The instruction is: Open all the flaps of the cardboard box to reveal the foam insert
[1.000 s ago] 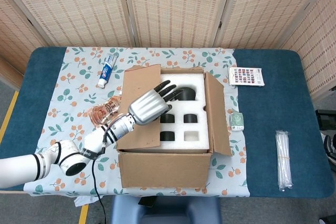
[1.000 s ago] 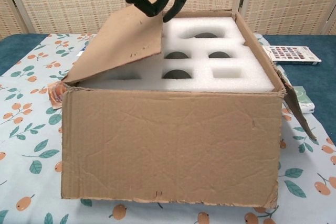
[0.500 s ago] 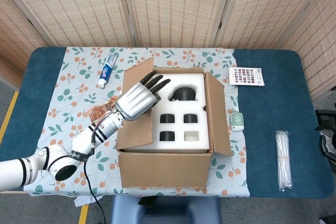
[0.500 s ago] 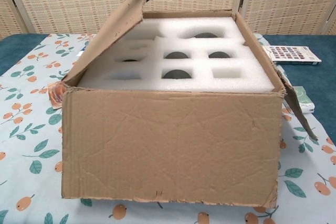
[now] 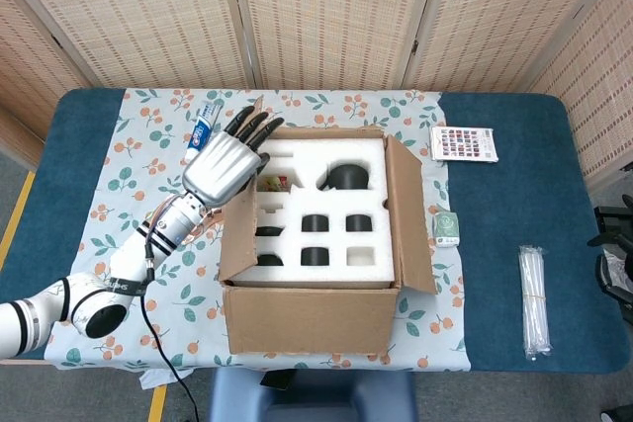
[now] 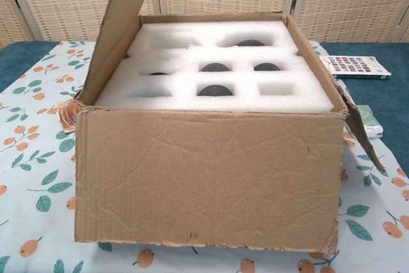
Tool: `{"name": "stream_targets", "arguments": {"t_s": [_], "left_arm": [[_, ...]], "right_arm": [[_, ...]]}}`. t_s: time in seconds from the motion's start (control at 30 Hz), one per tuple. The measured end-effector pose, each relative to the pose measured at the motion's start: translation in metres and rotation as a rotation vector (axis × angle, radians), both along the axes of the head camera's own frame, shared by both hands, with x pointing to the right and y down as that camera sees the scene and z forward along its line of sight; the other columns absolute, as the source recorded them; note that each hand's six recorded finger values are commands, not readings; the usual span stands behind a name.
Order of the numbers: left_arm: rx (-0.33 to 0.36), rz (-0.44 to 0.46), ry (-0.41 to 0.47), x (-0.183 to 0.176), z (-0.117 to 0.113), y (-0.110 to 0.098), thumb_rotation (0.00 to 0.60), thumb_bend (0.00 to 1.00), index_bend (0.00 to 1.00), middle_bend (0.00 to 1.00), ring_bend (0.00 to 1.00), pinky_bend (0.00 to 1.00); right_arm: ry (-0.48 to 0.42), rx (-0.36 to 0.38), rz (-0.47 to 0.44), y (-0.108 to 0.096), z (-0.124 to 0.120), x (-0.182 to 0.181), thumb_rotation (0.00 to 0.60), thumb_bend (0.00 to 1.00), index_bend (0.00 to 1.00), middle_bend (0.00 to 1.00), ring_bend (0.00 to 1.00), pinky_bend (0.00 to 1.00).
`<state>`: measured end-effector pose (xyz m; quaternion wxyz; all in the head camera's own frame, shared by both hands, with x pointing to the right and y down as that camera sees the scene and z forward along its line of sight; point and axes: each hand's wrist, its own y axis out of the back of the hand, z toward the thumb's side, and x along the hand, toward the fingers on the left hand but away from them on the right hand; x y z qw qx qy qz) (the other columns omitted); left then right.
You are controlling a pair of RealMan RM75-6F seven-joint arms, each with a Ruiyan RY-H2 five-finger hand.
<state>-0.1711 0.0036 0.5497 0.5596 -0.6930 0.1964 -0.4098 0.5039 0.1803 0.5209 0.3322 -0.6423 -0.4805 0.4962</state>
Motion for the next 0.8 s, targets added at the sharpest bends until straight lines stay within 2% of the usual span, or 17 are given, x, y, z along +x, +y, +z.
{"name": "stream_targets", "arguments": {"t_s": [0.23,0.47,0.6,0.8], "left_arm": [[-0.024,-0.098,0.025,-0.028,0.000,-0.013,0.600,1.00,0.60,0.07,0.00,0.00],[-0.040,-0.205,0.103,-0.059,-0.007,-0.030,0.600,1.00,0.59,0.07,0.00,0.00],[-0.055,-0.279,0.134,-0.085,-0.007,-0.042,0.600,1.00,0.59,0.07,0.00,0.00],[-0.068,-0.380,0.126,-0.129,0.001,-0.055,0.600,1.00,0.58,0.07,0.00,0.00]], "right_arm": [[0.001,0.002,0.000,-0.001,0.001,-0.001,0.232,0.64,0.42,0.00,0.00,0.00],[0.000,0.011,0.003,0.001,-0.001,-0.002,0.231,0.64,0.42,0.00,0.01,0.00],[0.000,0.013,0.012,0.003,-0.002,-0.002,0.233,0.64,0.42,0.00,0.00,0.00],[-0.001,0.012,0.023,0.004,-0.002,-0.002,0.232,0.64,0.42,0.00,0.00,0.00]]}}
